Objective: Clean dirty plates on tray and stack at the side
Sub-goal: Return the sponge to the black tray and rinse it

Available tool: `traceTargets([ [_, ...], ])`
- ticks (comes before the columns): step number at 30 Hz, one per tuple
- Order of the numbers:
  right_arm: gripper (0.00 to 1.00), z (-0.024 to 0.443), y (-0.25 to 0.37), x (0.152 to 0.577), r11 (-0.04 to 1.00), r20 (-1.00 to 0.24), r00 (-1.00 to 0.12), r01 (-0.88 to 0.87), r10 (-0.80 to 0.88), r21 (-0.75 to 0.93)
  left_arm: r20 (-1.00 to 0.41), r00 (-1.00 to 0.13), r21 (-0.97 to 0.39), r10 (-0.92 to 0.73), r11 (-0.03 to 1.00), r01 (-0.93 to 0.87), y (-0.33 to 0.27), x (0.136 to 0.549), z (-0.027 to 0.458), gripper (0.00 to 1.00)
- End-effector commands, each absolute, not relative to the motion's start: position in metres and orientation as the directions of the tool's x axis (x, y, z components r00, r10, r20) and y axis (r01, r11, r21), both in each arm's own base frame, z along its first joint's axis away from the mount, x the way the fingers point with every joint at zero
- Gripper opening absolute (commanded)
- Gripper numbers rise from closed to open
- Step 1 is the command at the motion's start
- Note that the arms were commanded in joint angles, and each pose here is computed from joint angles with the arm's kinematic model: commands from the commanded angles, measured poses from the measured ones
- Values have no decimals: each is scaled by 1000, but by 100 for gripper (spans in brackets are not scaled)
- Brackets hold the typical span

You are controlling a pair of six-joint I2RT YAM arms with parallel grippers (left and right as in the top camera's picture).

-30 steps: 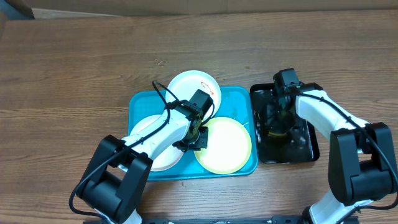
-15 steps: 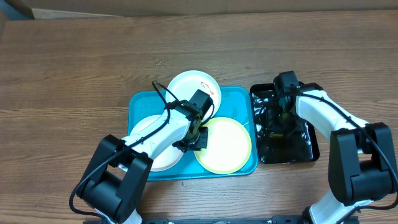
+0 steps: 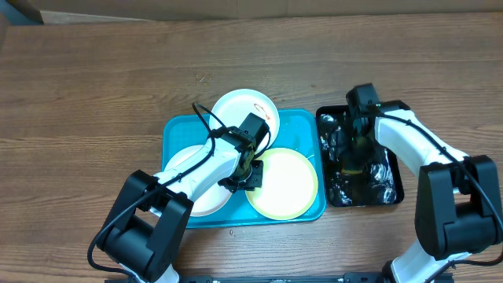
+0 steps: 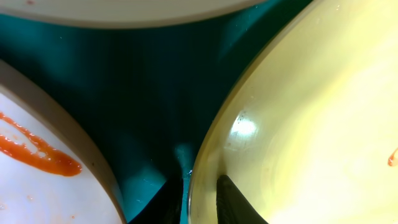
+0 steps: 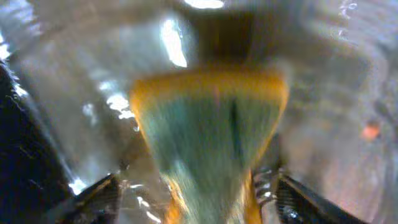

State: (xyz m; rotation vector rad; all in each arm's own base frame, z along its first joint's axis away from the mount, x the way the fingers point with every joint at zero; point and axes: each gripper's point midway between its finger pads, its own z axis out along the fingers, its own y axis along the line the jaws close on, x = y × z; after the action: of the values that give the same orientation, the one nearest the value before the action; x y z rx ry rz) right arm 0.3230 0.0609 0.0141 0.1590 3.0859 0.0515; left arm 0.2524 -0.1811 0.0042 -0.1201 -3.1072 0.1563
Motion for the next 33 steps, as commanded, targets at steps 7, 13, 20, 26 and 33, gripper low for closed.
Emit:
traceTargets([
  [7,72,17,55,345,993,-157,-981,113,115,22,50,-996,-101,80,992,74,-180,248,-2,21],
  [13,5,11,55,344,993,-166,-979,111,114,28,50,-995,-102,83,992,78,-180,248,-2,21],
  [20,64,11,59,340,993,-145,-983,108,115,51,51,-995,-105,84,991,78,-180,248,-2,22],
  [26,5,9,64,329,991,-93,-989,109,116,77,51,-995,-105,84,991,78,-180,248,-2,22],
  [33,4,25,64,327,992,-55,-992,112,116,66,51,-995,-112,84,991,78,-182,248,-2,22],
])
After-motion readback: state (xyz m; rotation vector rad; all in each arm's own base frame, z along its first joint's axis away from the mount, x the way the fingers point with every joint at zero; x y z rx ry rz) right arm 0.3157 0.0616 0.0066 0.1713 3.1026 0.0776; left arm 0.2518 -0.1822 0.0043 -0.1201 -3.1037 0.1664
